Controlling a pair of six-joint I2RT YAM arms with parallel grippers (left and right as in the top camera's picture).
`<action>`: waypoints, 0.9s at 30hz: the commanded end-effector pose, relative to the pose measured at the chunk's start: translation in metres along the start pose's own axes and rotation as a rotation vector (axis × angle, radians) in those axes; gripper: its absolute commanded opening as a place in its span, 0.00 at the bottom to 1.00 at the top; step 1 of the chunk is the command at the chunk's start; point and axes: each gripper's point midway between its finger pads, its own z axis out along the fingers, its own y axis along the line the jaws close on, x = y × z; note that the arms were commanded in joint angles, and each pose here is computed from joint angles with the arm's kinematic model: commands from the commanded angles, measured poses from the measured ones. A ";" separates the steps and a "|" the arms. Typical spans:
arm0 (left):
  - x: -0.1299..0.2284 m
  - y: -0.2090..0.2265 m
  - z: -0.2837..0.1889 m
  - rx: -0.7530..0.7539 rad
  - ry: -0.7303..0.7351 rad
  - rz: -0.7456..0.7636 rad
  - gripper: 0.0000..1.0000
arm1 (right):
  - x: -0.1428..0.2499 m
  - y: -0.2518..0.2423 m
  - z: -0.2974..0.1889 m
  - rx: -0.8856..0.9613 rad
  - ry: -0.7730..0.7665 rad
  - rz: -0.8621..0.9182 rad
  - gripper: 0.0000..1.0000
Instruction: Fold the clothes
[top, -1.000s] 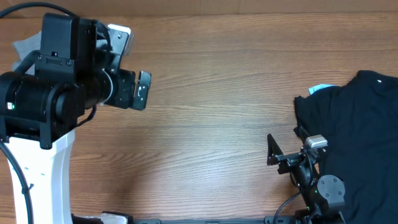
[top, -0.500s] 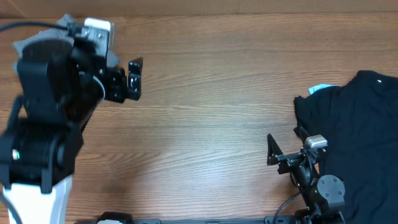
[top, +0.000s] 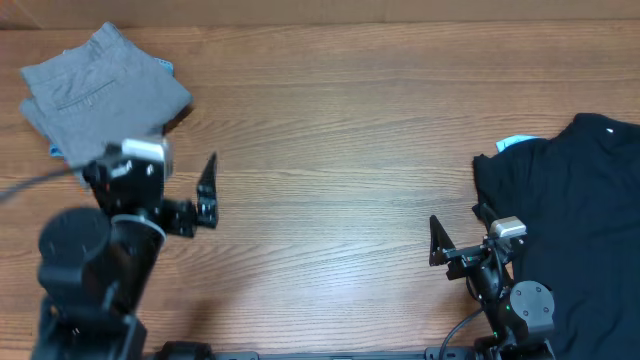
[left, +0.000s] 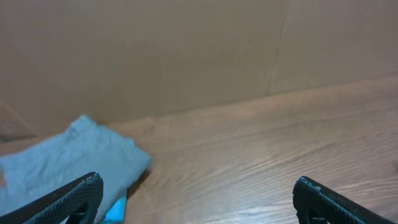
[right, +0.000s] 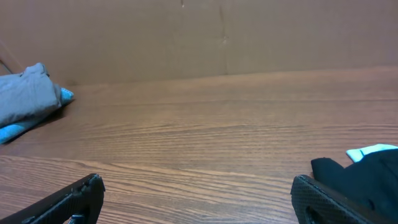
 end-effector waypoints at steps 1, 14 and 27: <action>0.030 -0.001 -0.004 -0.004 -0.019 0.022 1.00 | -0.004 -0.003 -0.001 0.013 -0.021 -0.004 1.00; 0.121 -0.007 -0.011 -0.027 -0.196 0.038 1.00 | -0.004 -0.003 -0.001 0.013 -0.021 -0.004 1.00; 0.201 -0.013 0.038 0.009 -0.174 -0.020 1.00 | -0.004 -0.003 -0.001 0.013 -0.021 -0.004 1.00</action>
